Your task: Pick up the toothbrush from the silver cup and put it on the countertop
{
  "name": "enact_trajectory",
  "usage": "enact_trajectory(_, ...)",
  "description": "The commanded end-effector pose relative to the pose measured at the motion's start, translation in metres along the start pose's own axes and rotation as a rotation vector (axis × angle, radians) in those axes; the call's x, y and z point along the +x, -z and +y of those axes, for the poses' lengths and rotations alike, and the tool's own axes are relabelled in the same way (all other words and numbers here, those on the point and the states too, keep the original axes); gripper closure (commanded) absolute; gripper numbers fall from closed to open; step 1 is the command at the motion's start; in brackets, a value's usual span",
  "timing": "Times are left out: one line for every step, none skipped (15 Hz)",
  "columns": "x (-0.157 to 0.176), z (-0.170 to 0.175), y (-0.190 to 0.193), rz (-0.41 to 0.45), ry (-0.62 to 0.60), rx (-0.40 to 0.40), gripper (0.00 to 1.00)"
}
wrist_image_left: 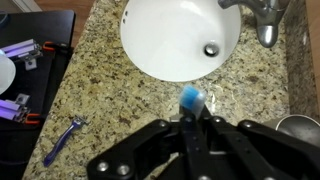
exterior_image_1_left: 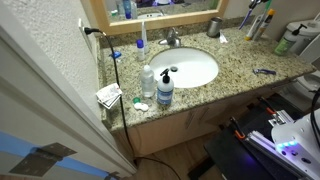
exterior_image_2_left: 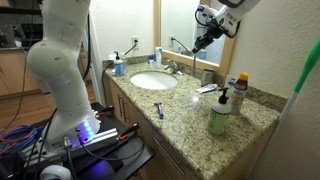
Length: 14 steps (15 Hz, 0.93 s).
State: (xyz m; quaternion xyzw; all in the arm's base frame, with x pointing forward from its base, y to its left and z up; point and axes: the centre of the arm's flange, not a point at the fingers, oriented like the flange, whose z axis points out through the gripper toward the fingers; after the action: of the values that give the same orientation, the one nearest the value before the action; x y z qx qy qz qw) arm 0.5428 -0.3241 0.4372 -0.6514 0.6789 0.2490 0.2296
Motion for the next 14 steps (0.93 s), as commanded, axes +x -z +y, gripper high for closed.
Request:
enact_trajectory(0.022,-0.016,-0.017,0.097,0.018,0.102,0.98)
enact_trajectory(0.029,-0.02,-0.022,0.15,0.026,0.131,0.98)
enact_trajectory(0.038,-0.023,-0.031,0.192,0.045,0.177,0.98)
enact_trajectory(0.045,-0.026,-0.041,0.228,0.076,0.211,0.98)
enact_trajectory(0.051,-0.027,-0.055,0.266,0.131,0.236,0.98)
enact_trajectory(0.055,-0.028,-0.068,0.304,0.172,0.252,0.98)
enact_trajectory(0.059,-0.025,-0.081,0.331,0.221,0.259,0.98)
enact_trajectory(0.064,-0.023,-0.093,0.361,0.27,0.259,0.98)
enact_trajectory(0.07,-0.02,-0.107,0.382,0.311,0.258,0.98)
enact_trajectory(0.068,-0.023,-0.123,0.408,0.336,0.251,0.98)
enact_trajectory(0.072,-0.04,-0.094,0.381,0.275,0.235,0.98)
enact_trajectory(0.074,-0.04,-0.104,0.386,0.281,0.228,0.92)
enact_trajectory(0.073,-0.041,-0.103,0.386,0.282,0.23,0.92)
enact_trajectory(0.071,-0.043,-0.1,0.389,0.282,0.235,0.98)
